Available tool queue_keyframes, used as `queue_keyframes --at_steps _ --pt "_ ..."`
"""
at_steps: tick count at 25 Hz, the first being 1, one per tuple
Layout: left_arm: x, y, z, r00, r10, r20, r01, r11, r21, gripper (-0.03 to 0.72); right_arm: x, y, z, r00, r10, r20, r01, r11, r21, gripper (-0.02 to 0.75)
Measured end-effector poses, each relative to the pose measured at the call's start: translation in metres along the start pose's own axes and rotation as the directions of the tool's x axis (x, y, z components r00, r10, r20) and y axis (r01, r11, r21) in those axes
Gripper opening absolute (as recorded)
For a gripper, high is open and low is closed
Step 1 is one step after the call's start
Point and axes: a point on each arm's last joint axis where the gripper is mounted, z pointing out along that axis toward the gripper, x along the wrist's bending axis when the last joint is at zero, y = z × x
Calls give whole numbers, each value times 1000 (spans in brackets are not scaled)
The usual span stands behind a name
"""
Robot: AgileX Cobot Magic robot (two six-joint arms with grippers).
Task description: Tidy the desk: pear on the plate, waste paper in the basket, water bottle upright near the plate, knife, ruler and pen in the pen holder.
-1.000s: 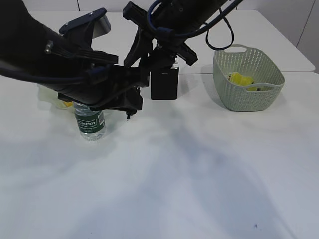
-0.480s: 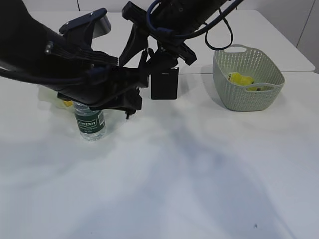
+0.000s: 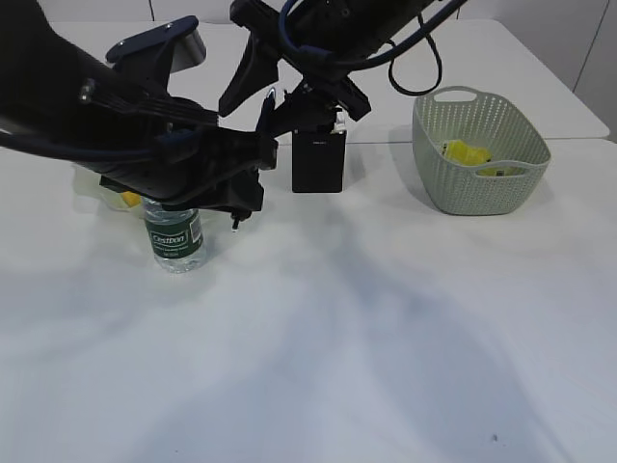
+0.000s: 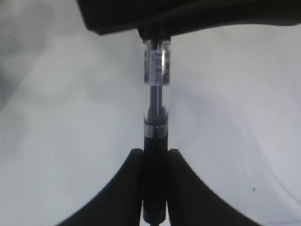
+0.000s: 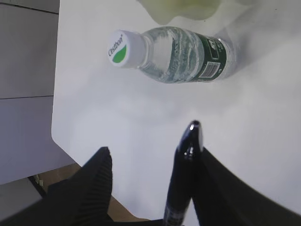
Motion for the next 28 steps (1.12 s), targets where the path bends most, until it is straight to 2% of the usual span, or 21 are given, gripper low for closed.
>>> queue_keyframes --at_steps 9,17,28 --pt "1 0 0 1000 18 -9 -18 1000 -3 94 0 2 0 1000 -22 -3 22 1000 -22 399" --pt "1 0 0 999 29 -15 -29 1000 0 94 0 2 0 999 -37 -1 37 999 -26 504" --pt "6 0 -1 998 44 -36 -43 999 16 95 -3 8 0 997 -60 42 63 994 -88 514"
